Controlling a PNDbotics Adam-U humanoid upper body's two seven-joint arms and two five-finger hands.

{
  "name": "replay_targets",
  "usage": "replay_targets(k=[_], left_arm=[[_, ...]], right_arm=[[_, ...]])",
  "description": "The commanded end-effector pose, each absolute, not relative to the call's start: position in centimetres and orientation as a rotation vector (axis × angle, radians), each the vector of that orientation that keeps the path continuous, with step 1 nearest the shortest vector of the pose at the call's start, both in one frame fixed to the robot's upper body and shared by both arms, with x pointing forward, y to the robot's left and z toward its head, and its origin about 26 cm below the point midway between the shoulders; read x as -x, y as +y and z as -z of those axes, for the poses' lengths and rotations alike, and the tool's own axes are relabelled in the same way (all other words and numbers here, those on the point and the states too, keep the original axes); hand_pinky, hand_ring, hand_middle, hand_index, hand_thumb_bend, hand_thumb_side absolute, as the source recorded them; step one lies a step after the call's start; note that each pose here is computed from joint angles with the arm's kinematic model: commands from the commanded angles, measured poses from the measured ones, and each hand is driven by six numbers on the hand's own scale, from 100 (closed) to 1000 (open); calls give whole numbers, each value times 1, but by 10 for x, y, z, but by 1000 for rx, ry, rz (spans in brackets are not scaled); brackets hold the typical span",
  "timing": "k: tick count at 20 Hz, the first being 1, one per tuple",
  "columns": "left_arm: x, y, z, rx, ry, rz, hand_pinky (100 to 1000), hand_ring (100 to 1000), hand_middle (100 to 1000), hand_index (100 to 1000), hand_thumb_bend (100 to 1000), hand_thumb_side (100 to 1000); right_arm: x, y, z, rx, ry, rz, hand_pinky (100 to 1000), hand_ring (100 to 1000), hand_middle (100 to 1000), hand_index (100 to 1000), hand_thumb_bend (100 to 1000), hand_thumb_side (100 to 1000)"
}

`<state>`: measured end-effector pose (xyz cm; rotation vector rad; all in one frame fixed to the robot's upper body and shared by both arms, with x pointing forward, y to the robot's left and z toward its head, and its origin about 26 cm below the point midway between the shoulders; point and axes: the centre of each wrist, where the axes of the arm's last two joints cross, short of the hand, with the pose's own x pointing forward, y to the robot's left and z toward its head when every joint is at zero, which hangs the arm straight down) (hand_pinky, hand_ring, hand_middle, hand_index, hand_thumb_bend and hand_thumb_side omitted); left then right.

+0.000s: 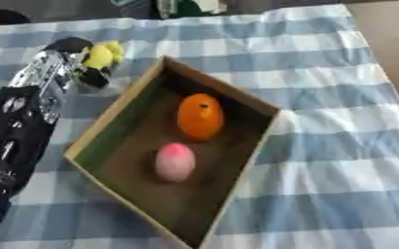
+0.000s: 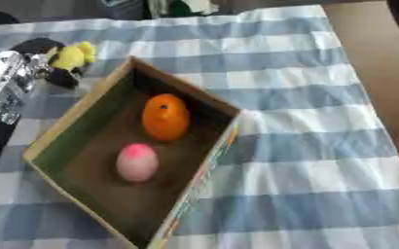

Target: Pick up objects on the table and place them in the box.

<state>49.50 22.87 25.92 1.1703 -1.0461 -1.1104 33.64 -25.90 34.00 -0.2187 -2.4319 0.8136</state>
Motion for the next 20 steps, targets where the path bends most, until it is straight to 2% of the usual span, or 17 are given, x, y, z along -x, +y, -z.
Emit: replay_targets(k=[1,4,8,15,17,20], left_arm=[[-491,229,-277,-1200,-1083,1111,722,932,846,795,100,246],[-483,221,-293,-1214,-1169,1117,686,891,794,739,100,244],[-469,210,-312,-1243,-1279,1149,668,868,773,709,100,244],[-448,196,-331,-1227,-1350,1230,656,858,774,759,100,245],[-446,194,-333,-1212,-1365,1236,646,848,764,746,100,244],[-437,189,-340,-1196,-1434,1249,601,796,701,676,100,248]], right_arm=[[-333,-261,-347,236,-2452,-812,914,800,667,841,100,796],[-332,-261,-347,235,-2455,-802,913,800,666,841,100,795],[-332,-262,-346,236,-2456,-795,913,800,665,841,100,794],[-332,-261,-346,229,-2457,-784,913,800,664,841,100,792],[-332,-261,-346,229,-2460,-780,913,801,664,840,100,791],[-332,-261,-346,231,-2463,-772,913,801,664,840,100,792]])
